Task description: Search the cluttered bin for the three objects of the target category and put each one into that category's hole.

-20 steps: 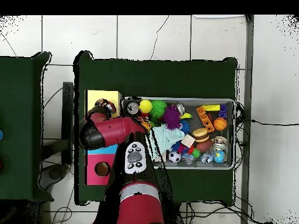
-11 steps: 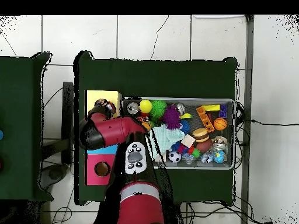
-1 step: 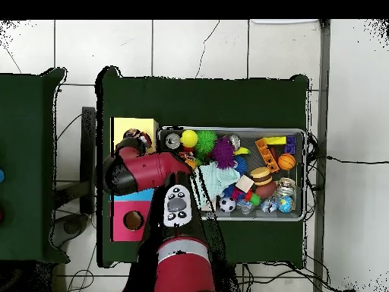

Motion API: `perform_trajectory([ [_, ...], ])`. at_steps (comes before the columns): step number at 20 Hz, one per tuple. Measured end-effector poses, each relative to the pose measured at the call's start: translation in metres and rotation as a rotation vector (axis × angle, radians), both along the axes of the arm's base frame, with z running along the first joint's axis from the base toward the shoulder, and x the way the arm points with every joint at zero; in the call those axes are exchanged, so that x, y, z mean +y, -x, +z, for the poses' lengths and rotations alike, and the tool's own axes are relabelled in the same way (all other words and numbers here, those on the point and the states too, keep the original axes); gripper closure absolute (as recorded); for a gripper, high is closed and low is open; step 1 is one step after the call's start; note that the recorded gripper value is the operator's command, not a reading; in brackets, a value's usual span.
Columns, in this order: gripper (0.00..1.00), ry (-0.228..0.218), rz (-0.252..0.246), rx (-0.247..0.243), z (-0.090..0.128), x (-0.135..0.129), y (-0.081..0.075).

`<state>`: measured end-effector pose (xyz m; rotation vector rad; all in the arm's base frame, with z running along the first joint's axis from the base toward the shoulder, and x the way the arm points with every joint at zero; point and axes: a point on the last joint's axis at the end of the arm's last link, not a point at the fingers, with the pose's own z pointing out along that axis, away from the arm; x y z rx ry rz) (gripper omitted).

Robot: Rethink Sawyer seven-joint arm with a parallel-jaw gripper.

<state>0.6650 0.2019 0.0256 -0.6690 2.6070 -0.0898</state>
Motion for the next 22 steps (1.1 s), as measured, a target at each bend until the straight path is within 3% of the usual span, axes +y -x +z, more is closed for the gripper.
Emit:
perform_trajectory([
  [5, 1.00, 0.005, -0.001, 0.014, 0.005, 0.000, 0.000],
  [6, 1.00, 0.014, -0.003, 0.048, 0.015, -0.002, 0.001],
  [10, 1.00, 0.030, -0.008, 0.105, 0.032, -0.004, 0.002],
  [12, 1.00, 0.052, -0.023, 0.200, 0.064, -0.009, 0.003],
  [15, 1.00, 0.061, -0.035, 0.236, 0.087, -0.015, -0.001],
  [17, 1.00, 0.064, -0.043, 0.243, 0.100, -0.019, -0.005],
  [22, 1.00, 0.061, -0.081, 0.200, 0.139, -0.043, -0.021],
])
